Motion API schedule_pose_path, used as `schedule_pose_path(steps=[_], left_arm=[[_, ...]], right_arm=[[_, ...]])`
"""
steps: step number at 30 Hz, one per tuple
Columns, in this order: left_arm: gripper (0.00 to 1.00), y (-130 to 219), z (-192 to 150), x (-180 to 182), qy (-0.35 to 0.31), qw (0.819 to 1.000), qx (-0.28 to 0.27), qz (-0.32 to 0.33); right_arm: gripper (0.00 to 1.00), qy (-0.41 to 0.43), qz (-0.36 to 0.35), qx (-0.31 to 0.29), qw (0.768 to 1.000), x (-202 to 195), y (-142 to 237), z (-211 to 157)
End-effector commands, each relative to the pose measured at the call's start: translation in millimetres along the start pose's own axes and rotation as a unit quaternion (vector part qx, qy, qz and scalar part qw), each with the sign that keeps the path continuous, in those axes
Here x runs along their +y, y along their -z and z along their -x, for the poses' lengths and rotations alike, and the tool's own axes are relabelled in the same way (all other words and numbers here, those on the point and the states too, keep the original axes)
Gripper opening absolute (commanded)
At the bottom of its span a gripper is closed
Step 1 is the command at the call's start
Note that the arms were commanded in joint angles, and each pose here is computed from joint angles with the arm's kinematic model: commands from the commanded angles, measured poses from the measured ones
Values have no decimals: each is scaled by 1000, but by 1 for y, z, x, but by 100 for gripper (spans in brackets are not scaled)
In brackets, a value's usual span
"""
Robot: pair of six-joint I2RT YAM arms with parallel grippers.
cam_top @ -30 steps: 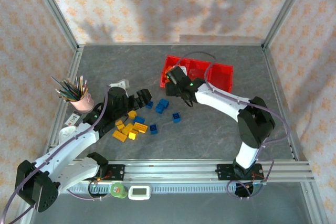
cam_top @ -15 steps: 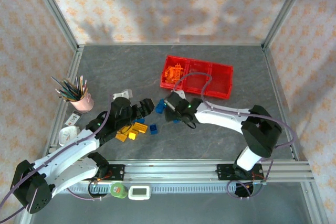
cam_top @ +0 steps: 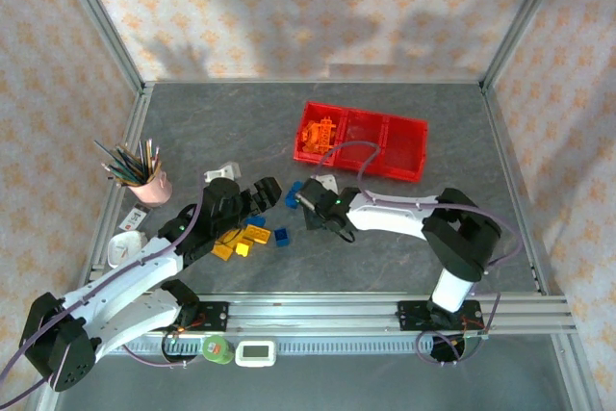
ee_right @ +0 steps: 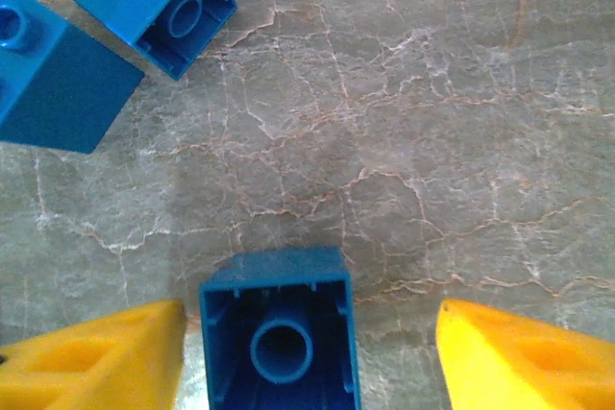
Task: Sort the legos into containers by color
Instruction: Pick up the lego from the center of the table.
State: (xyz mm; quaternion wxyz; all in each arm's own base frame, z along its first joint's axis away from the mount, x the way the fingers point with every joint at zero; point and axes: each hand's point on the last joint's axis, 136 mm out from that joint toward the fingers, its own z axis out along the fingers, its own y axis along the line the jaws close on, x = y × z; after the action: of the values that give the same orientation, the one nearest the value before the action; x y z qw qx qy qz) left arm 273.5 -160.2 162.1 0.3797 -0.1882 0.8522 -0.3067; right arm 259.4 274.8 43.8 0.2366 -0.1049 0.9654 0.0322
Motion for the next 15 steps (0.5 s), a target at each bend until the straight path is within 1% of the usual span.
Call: schedule_pose_path(steps=[1,8,13,15], left_arm=[[99,0,8,-4,0,1000,-19,-1],[99,-1,7,-4,-3,1000,-17,-1],[99,-1,7,-6,-6,1000,-15,-2],[99,-1,8,-8,-9,1000,-15,-4]], right_arm=[[63,0,-5,-22,1000,3,-3,16],[46,-3,6,-14,1000,7,-9,14],[34,-10,10,-22,1000,5,-1,20],[31,-14,14,-26,999,4,5,24]])
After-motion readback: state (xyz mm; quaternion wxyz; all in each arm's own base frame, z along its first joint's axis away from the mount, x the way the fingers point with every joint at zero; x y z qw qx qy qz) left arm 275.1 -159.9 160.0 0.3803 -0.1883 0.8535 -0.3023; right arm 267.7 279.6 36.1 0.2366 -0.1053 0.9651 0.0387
